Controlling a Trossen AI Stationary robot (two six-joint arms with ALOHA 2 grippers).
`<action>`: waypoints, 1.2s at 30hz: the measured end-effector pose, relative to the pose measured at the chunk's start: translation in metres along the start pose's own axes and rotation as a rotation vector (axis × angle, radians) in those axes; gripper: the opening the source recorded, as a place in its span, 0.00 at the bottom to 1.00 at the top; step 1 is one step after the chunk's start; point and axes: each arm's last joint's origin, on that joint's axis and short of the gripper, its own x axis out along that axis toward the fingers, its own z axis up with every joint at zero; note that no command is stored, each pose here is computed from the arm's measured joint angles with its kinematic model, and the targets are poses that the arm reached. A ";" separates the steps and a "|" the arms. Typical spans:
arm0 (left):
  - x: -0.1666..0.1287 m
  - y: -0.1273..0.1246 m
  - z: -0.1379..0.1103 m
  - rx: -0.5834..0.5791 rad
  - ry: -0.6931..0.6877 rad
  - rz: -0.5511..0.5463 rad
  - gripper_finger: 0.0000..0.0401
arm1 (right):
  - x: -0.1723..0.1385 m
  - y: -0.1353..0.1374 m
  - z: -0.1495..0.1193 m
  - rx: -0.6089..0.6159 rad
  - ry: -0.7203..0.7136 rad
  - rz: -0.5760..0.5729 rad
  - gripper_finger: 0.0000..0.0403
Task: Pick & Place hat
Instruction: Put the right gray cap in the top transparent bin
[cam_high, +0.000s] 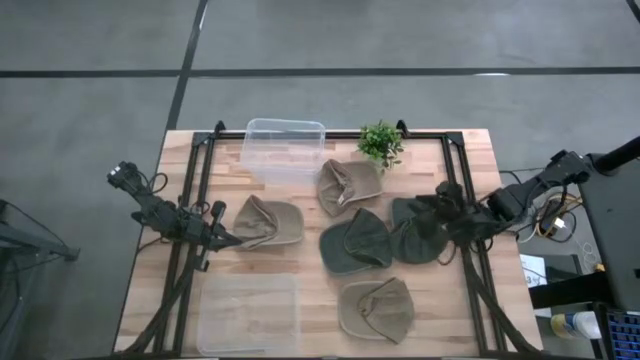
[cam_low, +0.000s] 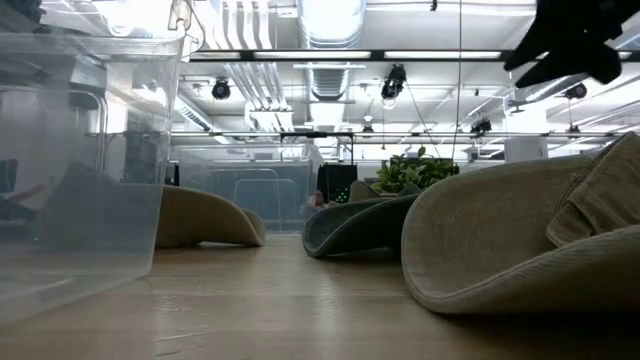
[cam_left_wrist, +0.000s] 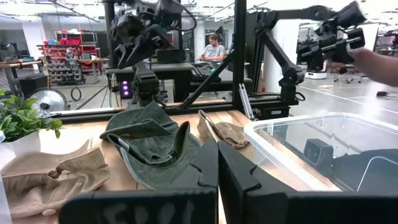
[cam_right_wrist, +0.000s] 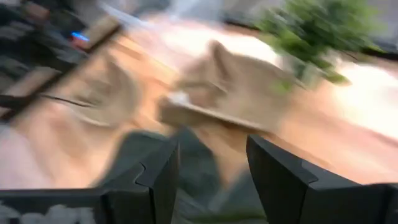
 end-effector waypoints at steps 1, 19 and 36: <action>0.000 0.000 0.000 0.000 0.000 0.000 0.00 | 0.000 0.002 0.004 0.000 0.038 -0.059 0.45; 0.000 0.000 0.000 0.000 0.000 0.000 0.00 | 0.048 0.022 0.030 0.036 0.556 -0.541 0.40; 0.000 0.000 0.000 0.000 0.000 -0.001 0.00 | 0.082 -0.042 0.017 0.146 0.775 -0.825 0.48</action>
